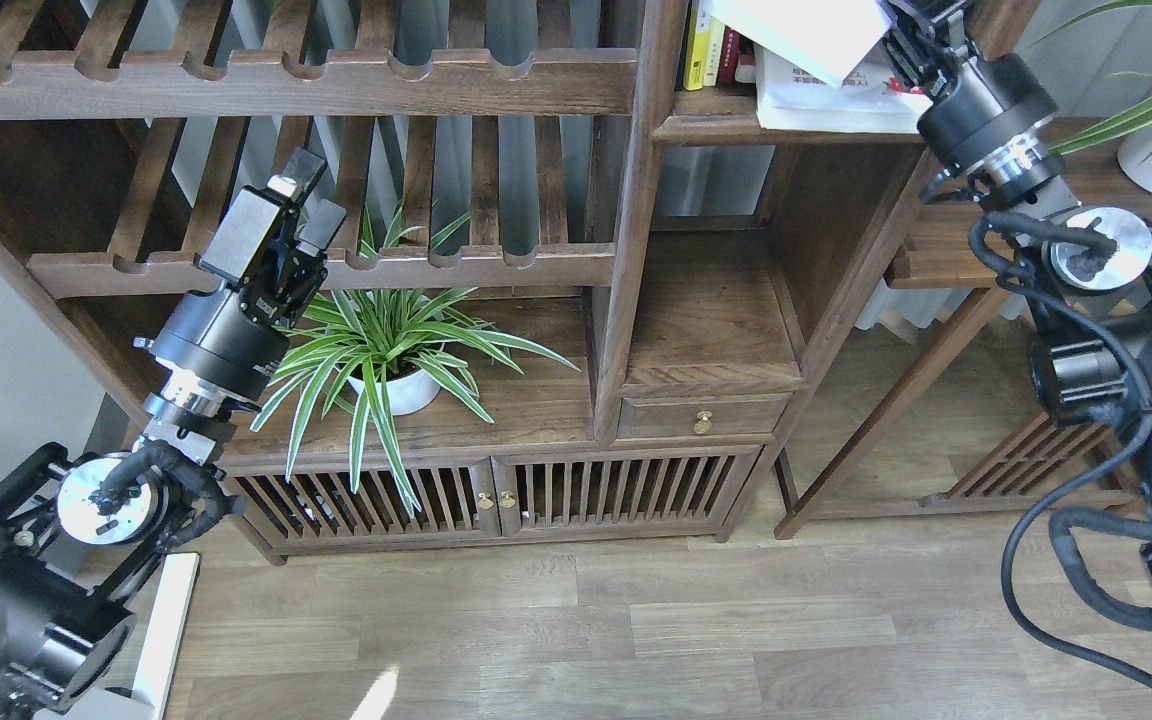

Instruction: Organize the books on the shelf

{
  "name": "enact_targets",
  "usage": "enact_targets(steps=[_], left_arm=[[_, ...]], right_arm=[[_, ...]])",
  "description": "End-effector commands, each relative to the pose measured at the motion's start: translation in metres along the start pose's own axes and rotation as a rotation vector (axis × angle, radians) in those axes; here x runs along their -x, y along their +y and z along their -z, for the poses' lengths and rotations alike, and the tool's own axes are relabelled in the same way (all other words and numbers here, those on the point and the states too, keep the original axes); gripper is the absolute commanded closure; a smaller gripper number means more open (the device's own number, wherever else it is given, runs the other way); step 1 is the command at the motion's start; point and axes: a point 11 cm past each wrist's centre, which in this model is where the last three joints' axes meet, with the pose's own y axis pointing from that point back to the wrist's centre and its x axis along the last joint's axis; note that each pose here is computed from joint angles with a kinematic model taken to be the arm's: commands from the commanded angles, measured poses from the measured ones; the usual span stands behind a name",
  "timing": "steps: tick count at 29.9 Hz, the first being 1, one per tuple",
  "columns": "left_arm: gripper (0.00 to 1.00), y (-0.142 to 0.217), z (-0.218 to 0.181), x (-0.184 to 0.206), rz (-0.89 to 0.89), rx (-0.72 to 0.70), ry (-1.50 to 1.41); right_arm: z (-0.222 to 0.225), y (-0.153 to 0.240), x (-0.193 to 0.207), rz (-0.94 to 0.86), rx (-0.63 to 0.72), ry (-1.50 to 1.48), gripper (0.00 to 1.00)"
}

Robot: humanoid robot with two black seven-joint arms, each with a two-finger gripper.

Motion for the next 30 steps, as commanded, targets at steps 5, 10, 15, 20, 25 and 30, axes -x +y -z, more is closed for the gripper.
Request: enact_targets(steps=[5, 10, 15, 20, 25, 30], left_arm=[[0.02, -0.001, 0.003, 0.0, 0.002, -0.006, 0.003], [0.02, 0.0, 0.001, 0.0, 0.001, -0.004, 0.001], [0.01, 0.0, 0.002, 0.0, 0.001, -0.006, 0.0], [0.02, 0.0, 0.002, 0.0, 0.001, -0.006, 0.0], [0.01, 0.0, 0.002, 0.0, -0.001, -0.006, 0.0], [0.01, 0.002, 0.005, -0.002, -0.007, -0.007, 0.007]], right_arm=[[0.005, -0.008, 0.004, -0.01, 0.002, 0.014, 0.96], [0.009, -0.012, 0.002, -0.027, -0.002, 0.018, 0.96], [0.016, -0.015, -0.008, -0.105, -0.005, 0.032, 0.96], [0.022, -0.016, -0.014, -0.161, -0.025, 0.022, 0.96], [0.025, -0.019, -0.013, -0.167, -0.031, 0.021, 0.95], [0.028, -0.029, -0.01, -0.173, -0.036, 0.02, 0.95]])
